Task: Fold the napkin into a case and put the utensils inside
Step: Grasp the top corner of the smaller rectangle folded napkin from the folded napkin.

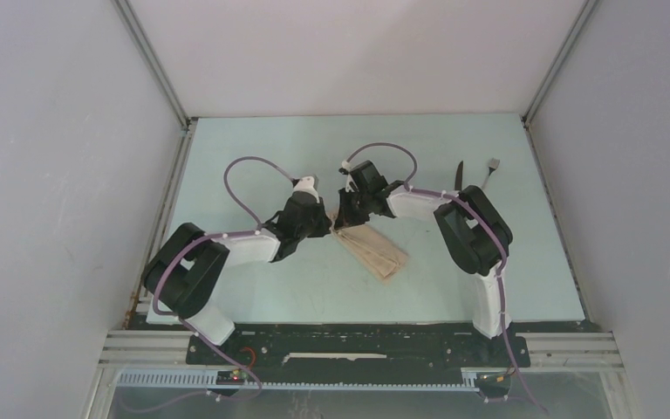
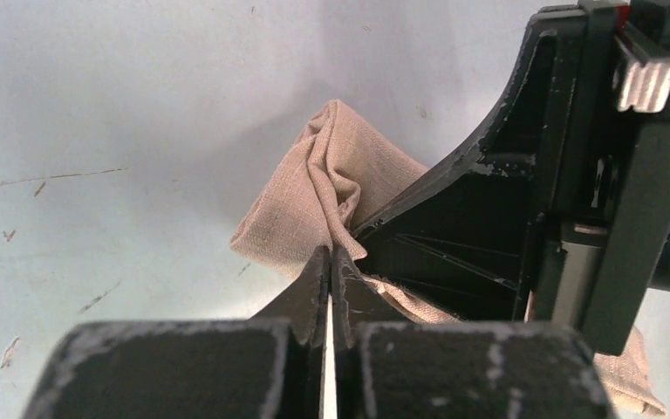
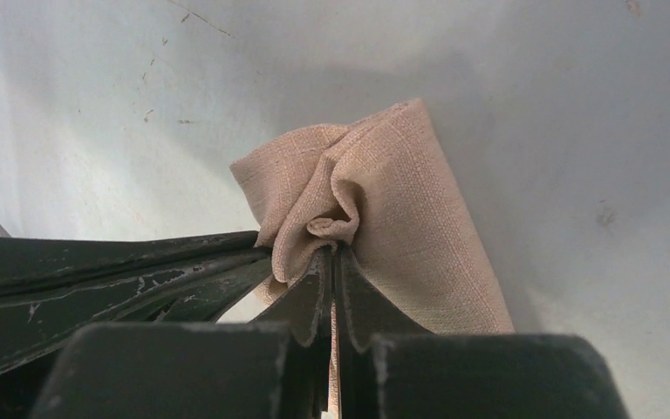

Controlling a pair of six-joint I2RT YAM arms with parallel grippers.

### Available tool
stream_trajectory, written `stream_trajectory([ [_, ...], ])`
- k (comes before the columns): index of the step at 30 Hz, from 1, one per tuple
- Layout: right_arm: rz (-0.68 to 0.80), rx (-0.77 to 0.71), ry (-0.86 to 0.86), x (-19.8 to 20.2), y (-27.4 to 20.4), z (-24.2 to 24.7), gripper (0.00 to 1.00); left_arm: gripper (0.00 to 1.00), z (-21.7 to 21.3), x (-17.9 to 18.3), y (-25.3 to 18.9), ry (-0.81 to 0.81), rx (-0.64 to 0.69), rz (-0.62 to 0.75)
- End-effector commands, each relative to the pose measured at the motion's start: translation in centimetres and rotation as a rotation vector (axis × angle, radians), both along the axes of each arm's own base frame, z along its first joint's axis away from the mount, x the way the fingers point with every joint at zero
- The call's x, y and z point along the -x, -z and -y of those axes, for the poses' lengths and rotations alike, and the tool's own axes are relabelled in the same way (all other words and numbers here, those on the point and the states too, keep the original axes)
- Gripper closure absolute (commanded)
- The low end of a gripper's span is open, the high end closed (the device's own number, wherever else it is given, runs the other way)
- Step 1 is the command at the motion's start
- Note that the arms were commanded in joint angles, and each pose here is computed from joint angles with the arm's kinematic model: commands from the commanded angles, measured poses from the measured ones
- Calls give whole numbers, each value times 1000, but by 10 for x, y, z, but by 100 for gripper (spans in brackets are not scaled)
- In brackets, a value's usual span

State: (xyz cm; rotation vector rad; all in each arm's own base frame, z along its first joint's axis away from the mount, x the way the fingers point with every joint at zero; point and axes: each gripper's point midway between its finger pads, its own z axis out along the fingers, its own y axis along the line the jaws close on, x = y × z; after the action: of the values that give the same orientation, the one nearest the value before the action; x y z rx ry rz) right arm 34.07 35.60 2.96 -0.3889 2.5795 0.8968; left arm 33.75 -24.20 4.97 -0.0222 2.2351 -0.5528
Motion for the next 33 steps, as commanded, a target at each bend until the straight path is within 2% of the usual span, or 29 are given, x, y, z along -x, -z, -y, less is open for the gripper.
stream_trajectory([
  [1, -17, 59, 47, 12, 15, -3, 100, 100, 0, -15, -41, -50, 89, 137],
  [6, -35, 45, 30, 9, 20, -10, 100, 100, 5, -10, -52, -26, 173, 185],
  [11, -112, -182, -43, 13, 2, -24, 100, 100, 5, -6, -32, -41, 231, 106],
  [18, -115, -313, -109, 20, -21, -14, 79, 100, -18, 2, -6, -93, 197, 56],
  [23, -132, -379, -106, 20, -30, -8, 75, 100, -23, 7, -1, -92, 184, 49],
  [27, -106, -426, -93, 13, -41, -6, 68, 100, -23, 10, 1, -90, 185, 46],
  [33, -78, -452, -76, 2, -46, -12, 65, 100, -22, 11, -2, -80, 193, 51],
])
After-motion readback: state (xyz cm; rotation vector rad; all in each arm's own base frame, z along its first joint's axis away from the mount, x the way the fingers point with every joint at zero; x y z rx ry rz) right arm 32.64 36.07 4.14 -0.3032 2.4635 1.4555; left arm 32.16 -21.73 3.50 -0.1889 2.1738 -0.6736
